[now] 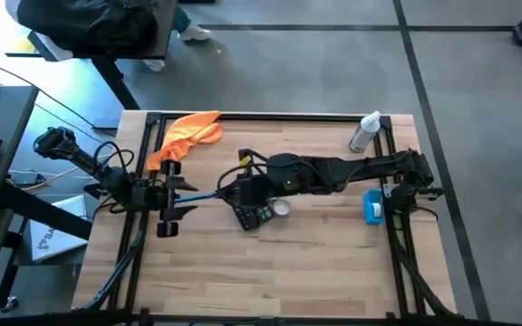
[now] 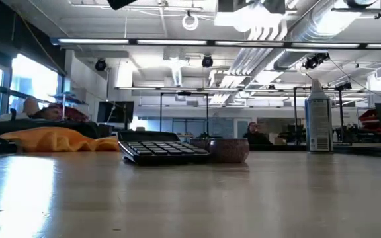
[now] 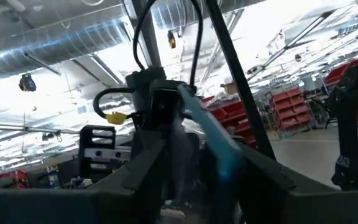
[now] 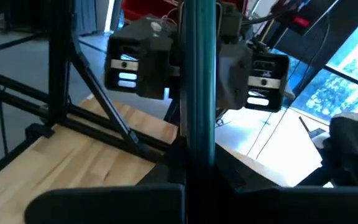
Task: Apply microfiber cloth
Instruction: Spray the back of the black tablet using the white spray bottle
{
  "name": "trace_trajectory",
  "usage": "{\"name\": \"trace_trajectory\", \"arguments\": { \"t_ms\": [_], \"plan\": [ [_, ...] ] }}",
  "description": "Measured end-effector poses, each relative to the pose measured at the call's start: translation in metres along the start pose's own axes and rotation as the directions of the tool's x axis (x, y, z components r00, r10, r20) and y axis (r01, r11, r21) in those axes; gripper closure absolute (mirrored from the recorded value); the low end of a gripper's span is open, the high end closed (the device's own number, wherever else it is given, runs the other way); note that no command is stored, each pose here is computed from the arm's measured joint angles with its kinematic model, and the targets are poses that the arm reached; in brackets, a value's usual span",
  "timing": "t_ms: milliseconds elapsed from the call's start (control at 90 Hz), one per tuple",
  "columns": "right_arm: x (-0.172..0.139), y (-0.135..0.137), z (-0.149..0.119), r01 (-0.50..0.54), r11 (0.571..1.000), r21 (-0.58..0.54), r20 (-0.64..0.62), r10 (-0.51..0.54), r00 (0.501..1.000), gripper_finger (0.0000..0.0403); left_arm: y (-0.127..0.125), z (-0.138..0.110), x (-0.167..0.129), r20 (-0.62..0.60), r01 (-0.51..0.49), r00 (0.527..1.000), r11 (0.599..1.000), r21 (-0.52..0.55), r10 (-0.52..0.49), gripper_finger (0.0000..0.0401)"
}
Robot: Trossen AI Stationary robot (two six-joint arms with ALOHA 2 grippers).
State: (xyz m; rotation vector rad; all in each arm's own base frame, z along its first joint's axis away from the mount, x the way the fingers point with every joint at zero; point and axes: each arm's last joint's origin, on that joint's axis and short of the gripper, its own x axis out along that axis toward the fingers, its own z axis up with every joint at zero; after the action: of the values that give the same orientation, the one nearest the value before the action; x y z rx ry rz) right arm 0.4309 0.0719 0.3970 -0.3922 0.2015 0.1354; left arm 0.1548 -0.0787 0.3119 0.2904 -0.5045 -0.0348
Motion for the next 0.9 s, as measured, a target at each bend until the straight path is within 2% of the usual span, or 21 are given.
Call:
{"name": "trace_trajectory", "arguments": {
  "t_ms": [122, 344, 444, 533, 767, 900],
  "plan": [
    [0.0000, -0.0003, 0.0004, 0.002, 1.000, 0.001, 0.004, -0.002, 1.000, 0.0403, 0.0011, 0.0019, -0.0001, 0.018, -0.010, 1.000, 1.000, -0.007, 0.010, 0.0284],
    [0.0000, -0.0003, -0.0002, 0.004, 1.000, 0.008, -0.002, -0.004, 1.000, 0.0403, 0.0009, 0.0016, 0.0001, 0.018, -0.009, 1.000, 1.000, 0.015, 0.008, 0.0373],
    [0.0000, -0.0003, -0.0001, 0.006, 1.000, 0.010, -0.002, -0.006, 1.000, 0.0403, 0.0012, 0.0018, 0.0001, 0.019, -0.012, 1.000, 1.000, 0.025, 0.012, 0.0390],
    [0.0000, -0.0003, -0.0001, 0.006, 1.000, 0.009, -0.002, -0.006, 1.000, 0.0403, 0.0010, 0.0017, 0.0001, 0.020, -0.010, 1.000, 1.000, 0.025, 0.009, 0.0385],
    [0.0000, -0.0003, -0.0009, 0.011, 1.000, -0.001, -0.013, -0.012, 1.000, 0.0403, -0.0016, -0.0011, 0.0015, 0.010, 0.009, 1.000, 1.000, 0.021, -0.009, 0.0327],
    [0.0000, -0.0005, -0.0008, 0.018, 1.000, 0.003, -0.013, -0.018, 1.000, 0.0403, -0.0006, -0.0022, 0.0023, 0.013, 0.012, 1.000, 1.000, 0.023, -0.012, 0.0318]
  ]
}}
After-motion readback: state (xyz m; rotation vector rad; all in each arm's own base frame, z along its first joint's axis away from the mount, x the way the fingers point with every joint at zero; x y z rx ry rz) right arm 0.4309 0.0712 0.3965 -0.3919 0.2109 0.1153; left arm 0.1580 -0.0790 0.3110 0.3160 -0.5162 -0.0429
